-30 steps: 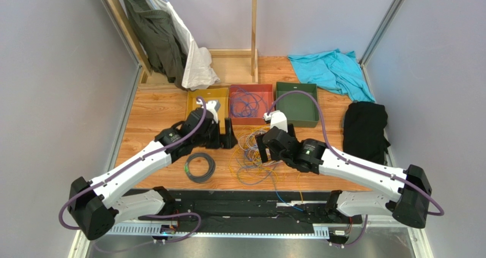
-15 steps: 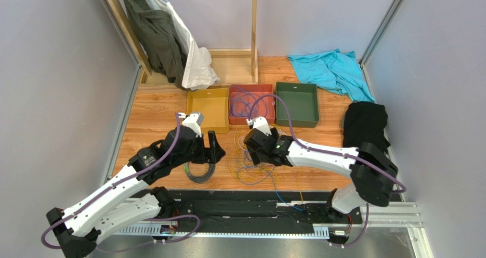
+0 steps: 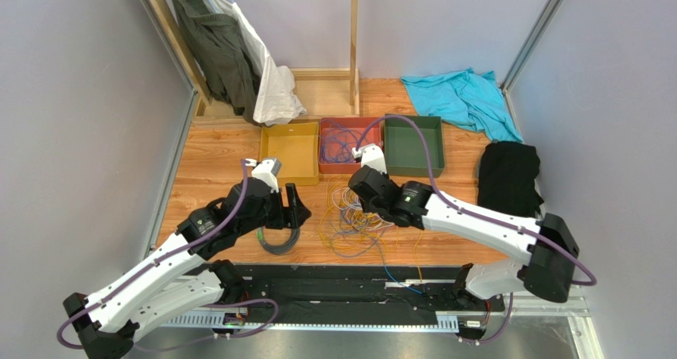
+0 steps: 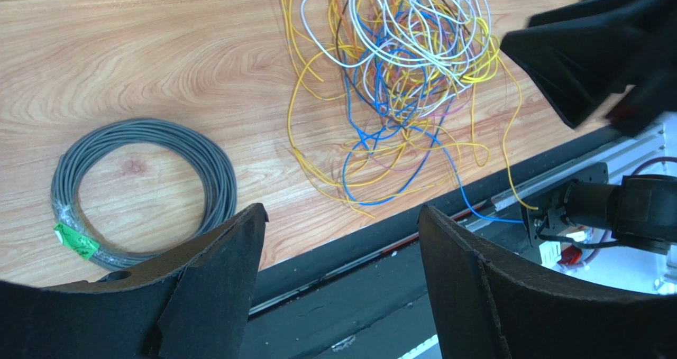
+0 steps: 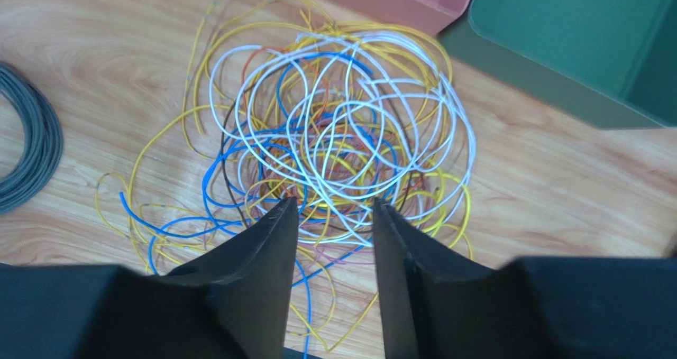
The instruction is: Untangle the cables
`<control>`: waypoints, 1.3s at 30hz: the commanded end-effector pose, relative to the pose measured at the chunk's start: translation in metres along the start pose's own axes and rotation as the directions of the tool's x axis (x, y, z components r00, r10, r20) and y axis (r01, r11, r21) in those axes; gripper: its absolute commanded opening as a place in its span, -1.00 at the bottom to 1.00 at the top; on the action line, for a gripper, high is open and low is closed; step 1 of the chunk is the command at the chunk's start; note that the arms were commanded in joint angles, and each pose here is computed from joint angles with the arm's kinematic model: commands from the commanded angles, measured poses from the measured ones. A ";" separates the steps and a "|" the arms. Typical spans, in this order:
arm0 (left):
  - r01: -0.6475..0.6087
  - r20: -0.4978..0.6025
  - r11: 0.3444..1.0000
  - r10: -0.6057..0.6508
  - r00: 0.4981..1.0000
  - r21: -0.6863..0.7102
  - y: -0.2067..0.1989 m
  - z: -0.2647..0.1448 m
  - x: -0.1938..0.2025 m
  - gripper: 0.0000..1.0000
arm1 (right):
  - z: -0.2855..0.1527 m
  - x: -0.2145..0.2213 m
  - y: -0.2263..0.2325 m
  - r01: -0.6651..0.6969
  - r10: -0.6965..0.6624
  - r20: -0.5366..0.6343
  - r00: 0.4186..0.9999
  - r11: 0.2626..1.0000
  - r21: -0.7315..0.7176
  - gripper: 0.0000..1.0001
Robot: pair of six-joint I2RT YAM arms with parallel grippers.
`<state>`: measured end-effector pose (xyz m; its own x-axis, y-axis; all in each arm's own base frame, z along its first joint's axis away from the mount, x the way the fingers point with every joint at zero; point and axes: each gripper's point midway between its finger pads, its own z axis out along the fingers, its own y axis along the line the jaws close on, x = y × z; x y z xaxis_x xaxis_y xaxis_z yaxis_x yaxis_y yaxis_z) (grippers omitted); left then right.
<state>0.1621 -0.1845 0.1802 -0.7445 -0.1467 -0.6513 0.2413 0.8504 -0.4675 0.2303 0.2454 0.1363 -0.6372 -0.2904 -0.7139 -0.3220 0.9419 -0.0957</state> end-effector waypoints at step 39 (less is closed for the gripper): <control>-0.056 0.164 0.986 0.029 0.986 0.158 -0.049 0.005 -0.053 0.70 | -0.320 -0.207 -0.057 -0.080 0.348 0.531 0.773 0.883 -0.463 -1.00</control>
<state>0.1819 -0.2057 0.1936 -0.6975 -0.1513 -0.7004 0.3017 0.8246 -0.4786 0.1628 0.1964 0.5131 -0.2249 0.2462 -0.9428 -0.5255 0.7841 0.3301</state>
